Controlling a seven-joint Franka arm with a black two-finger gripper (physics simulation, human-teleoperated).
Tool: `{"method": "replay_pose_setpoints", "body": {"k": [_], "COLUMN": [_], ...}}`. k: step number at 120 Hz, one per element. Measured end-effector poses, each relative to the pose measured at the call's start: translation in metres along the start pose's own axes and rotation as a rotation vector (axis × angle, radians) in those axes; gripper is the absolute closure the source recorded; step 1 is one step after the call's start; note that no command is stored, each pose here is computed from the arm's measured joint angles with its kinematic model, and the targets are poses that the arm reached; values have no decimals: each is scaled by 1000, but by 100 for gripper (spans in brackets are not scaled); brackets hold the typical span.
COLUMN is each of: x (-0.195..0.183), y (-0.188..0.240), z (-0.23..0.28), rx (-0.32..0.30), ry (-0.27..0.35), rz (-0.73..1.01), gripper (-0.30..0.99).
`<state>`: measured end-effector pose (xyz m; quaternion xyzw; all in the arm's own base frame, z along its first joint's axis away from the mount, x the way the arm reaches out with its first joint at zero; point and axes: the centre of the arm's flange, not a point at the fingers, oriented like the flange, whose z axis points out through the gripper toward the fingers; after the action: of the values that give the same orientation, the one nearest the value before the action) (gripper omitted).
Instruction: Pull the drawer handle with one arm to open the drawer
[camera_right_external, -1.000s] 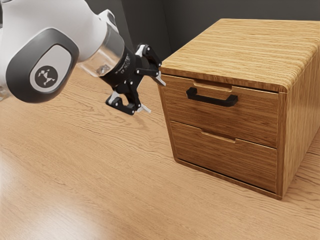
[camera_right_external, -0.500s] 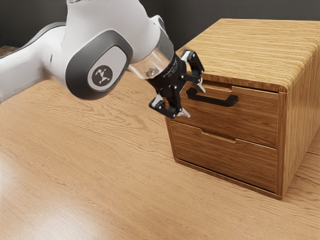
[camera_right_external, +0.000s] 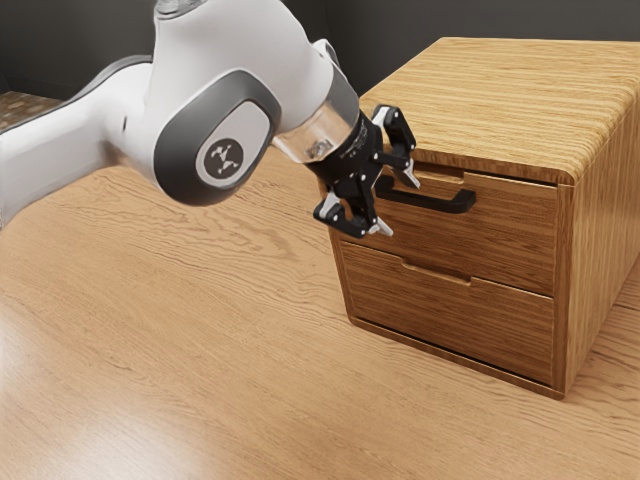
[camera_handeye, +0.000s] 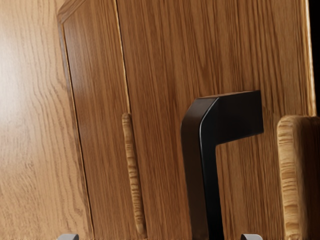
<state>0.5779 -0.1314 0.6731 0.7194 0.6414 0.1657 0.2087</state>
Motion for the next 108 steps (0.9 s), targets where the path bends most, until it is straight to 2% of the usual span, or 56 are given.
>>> {"method": "replay_pose_setpoints", "body": {"k": [30,108], "x": [-11,-14], "y": [0,0], "z": [5,14], "rx": [-6,-9], "ry": [-14,-19], "rz": [4,6], "gripper": [34,65]}}
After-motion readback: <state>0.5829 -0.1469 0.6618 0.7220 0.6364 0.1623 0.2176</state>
